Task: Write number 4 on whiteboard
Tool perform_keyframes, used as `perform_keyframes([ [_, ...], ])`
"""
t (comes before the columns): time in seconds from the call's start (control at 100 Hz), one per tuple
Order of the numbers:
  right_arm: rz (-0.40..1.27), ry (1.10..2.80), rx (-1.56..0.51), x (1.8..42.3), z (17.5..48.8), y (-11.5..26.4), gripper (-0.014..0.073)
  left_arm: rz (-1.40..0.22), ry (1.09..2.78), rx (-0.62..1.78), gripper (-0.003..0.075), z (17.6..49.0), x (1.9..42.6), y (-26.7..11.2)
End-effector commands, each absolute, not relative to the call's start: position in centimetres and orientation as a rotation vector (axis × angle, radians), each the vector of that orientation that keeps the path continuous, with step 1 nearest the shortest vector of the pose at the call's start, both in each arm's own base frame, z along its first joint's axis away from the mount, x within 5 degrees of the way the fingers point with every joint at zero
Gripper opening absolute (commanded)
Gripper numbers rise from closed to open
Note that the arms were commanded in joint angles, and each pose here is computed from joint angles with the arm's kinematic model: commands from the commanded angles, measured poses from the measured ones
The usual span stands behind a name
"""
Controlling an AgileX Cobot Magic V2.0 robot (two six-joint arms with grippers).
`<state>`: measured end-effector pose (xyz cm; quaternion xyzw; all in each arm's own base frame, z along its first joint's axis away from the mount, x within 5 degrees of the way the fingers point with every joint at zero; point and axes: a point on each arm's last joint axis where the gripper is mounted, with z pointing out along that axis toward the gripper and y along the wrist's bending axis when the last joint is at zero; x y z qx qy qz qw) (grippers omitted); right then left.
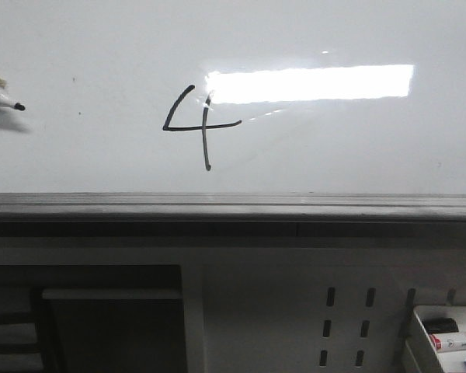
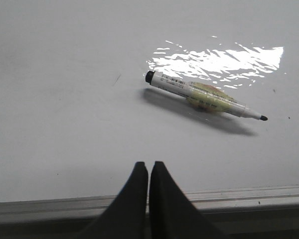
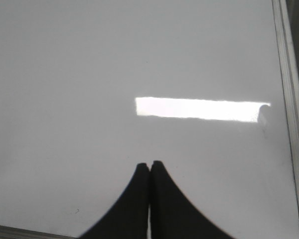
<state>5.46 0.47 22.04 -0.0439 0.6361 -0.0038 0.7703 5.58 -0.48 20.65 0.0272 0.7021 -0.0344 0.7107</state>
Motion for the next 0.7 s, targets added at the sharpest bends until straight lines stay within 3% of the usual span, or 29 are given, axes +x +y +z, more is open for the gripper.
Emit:
perform_keyframes([
  [0.0, -0.009, 1.375, -0.074, 5.51, 21.54, 0.35, -0.0064, -0.091, 1.478, 0.051, -0.0020, 20.63, 5.46, -0.49],
  [0.18, -0.090, 1.376, -0.105, 5.36, 21.44, 0.11, -0.0064, -0.091, 1.478, 0.051, -0.0020, 20.63, 5.46, -0.49],
  [0.69, -0.019, 1.348, -0.044, 5.31, 21.72, 0.11, -0.0064, -0.091, 1.478, 0.051, -0.0020, 20.63, 5.46, -0.49],
])
